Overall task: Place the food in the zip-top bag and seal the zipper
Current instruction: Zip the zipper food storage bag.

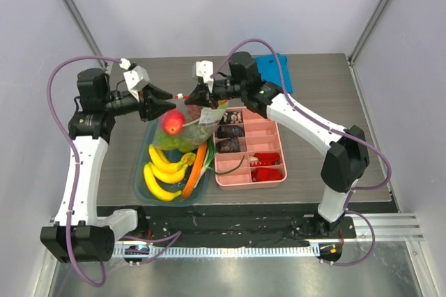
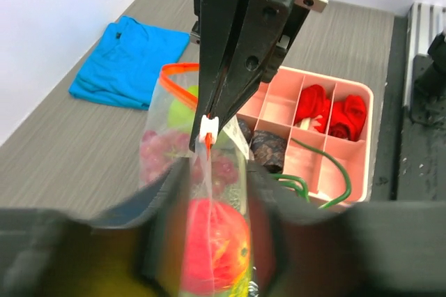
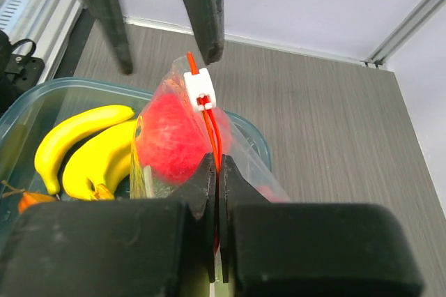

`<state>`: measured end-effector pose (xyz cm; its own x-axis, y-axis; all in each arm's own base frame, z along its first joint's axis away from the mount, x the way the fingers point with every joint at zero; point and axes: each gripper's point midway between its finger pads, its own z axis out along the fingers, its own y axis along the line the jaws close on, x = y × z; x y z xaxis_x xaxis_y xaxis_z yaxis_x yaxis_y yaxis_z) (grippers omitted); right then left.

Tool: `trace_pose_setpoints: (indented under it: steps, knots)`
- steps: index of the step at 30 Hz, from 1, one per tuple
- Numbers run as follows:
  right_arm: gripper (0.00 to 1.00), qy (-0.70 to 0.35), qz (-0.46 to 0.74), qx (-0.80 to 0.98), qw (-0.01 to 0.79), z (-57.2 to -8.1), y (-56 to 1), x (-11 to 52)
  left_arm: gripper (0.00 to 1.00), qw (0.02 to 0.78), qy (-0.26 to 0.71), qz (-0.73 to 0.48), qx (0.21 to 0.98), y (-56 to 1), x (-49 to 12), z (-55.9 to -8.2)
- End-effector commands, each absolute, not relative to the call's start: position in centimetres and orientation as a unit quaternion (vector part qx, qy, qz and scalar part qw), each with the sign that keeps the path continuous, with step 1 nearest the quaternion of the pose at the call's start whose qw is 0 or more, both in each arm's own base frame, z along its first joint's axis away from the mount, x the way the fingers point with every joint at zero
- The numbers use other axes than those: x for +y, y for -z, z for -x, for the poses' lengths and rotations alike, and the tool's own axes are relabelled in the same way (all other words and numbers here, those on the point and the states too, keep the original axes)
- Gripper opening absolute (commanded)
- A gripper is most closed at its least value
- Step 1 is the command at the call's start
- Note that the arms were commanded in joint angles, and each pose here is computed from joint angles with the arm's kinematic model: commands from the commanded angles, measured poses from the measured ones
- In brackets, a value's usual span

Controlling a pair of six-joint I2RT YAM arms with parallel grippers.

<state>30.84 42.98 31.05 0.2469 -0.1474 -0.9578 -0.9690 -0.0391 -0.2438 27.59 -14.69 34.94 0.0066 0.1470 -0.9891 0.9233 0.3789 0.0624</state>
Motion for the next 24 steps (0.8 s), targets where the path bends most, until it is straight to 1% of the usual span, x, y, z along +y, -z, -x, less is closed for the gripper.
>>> trace_pose_setpoints:
  steps: [1, 2, 5, 8, 10, 12, 15, 16, 18, 19, 21, 22, 24]
  knots:
    - [0.01, -0.371, 0.602, 0.423, 0.566, -30.0, -36.3, 43.1, 0.49, 0.589, 0.324, -0.449, 0.589, -37.9, -14.6, -27.1]
    - [0.01, -0.370, 0.601, 0.428, 0.564, -30.2, -36.2, 43.3, 0.56, 0.589, 0.325, -0.448, 0.589, -38.2, -14.7, -26.9]
    - [0.01, -0.364, 0.600, 0.435, 0.565, -30.2, -36.5, 43.6, 0.64, 0.586, 0.323, -0.445, 0.595, -38.2, -14.9, -26.8]
    - [0.01, -0.358, 0.602, 0.435, 0.565, -29.9, -36.5, 43.9, 0.65, 0.586, 0.302, -0.442, 0.608, -37.6, -14.6, -27.4]
    - [0.01, -0.355, 0.605, 0.433, 0.566, -29.7, -36.6, 43.9, 0.61, 0.576, 0.308, -0.449, 0.609, -37.2, -15.5, -27.3]
    - [0.01, -0.353, 0.606, 0.434, 0.565, -29.7, -36.6, 44.0, 0.60, 0.571, 0.311, -0.451, 0.612, -37.0, -15.7, -27.5]
    - [0.01, -0.350, 0.608, 0.433, 0.566, -29.7, -36.8, 44.0, 0.42, 0.566, 0.311, -0.455, 0.612, -36.7, -16.0, -27.8]
    - [0.01, -0.348, 0.609, 0.433, 0.567, -29.7, -36.7, 44.0, 0.30, 0.565, 0.311, -0.459, 0.612, -36.6, -16.1, -27.8]
    - [0.01, -0.346, 0.608, 0.435, 0.567, -29.8, -36.7, 43.9, 0.21, 0.564, 0.302, -0.471, 0.608, -36.4, -16.0, -28.0]
    - [0.01, -0.344, 0.609, 0.435, 0.567, -29.7, -36.8, 43.8, 0.14, 0.548, 0.305, -0.471, 0.620, -35.8, -15.8, -27.6]
    - [0.01, -0.339, 0.612, 0.436, 0.567, -29.8, -36.6, 43.6, 0.11, 0.543, 0.285, -0.495, 0.615, -35.8, -15.5, -27.5]
    - [0.01, -0.336, 0.613, 0.434, 0.568, -29.7, -36.7, 43.5, 0.09, 0.523, 0.291, -0.492, 0.633, -34.8, -15.3, -27.3]
    - [0.01, -0.331, 0.618, 0.433, 0.566, -29.6, -36.4, 43.2, 0.07, 0.517, 0.275, -0.498, 0.639, -34.5, -14.8, -27.3]
